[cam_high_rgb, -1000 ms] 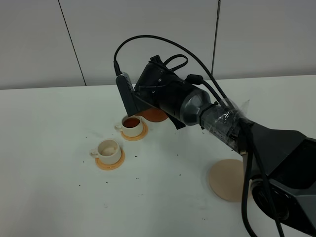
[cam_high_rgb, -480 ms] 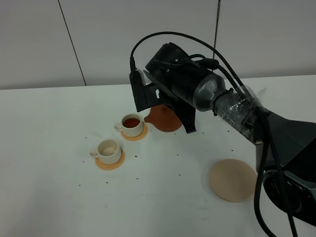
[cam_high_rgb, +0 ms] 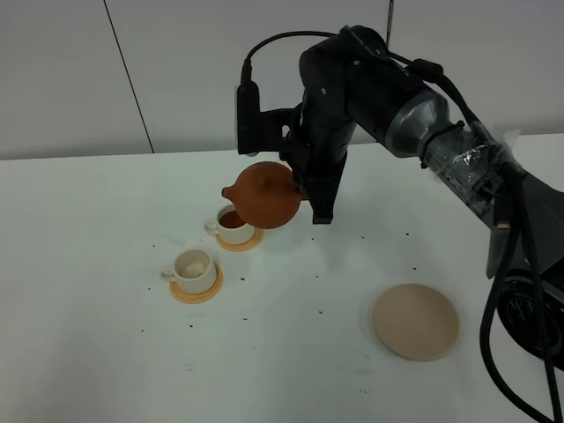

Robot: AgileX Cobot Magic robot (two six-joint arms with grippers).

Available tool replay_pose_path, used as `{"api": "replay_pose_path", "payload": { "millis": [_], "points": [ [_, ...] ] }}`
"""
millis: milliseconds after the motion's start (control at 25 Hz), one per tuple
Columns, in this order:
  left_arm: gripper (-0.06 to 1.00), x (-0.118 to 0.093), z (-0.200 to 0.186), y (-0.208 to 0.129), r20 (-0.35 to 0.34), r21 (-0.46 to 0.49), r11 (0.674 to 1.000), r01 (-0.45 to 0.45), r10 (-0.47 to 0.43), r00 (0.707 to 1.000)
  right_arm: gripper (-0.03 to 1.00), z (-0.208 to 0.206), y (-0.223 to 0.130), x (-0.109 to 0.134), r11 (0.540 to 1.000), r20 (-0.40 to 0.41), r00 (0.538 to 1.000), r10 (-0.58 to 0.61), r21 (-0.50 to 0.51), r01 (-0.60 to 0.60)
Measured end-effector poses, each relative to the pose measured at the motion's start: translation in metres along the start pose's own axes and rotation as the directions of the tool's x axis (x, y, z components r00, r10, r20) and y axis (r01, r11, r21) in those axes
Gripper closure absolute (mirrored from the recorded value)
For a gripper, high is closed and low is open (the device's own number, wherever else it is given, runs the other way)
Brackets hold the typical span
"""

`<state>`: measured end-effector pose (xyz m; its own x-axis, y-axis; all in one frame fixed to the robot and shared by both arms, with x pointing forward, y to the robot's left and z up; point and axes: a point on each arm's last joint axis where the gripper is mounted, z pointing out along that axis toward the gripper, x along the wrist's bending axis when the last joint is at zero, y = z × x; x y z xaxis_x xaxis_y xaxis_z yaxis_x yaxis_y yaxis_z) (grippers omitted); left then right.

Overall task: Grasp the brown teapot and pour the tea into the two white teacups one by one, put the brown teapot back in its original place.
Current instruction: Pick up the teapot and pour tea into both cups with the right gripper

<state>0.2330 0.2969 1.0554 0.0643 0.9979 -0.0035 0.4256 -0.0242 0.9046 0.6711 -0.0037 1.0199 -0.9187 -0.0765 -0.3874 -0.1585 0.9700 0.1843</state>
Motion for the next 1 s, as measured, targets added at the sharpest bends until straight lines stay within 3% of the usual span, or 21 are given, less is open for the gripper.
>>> {"api": "replay_pose_path", "payload": {
  "millis": [440,1000],
  "points": [
    [0.7,0.0,0.0,0.0,0.0,0.0,1.0,0.0,0.0,1.0,0.87,0.004,-0.019,-0.008,0.987,-0.013,0.987,0.162,-0.002,-0.162],
    [0.7,0.0,0.0,0.0,0.0,0.0,1.0,0.0,0.0,1.0,0.87,0.012,-0.02,-0.006,0.981,-0.027,0.981,0.195,0.009,-0.194]
  ]
}}
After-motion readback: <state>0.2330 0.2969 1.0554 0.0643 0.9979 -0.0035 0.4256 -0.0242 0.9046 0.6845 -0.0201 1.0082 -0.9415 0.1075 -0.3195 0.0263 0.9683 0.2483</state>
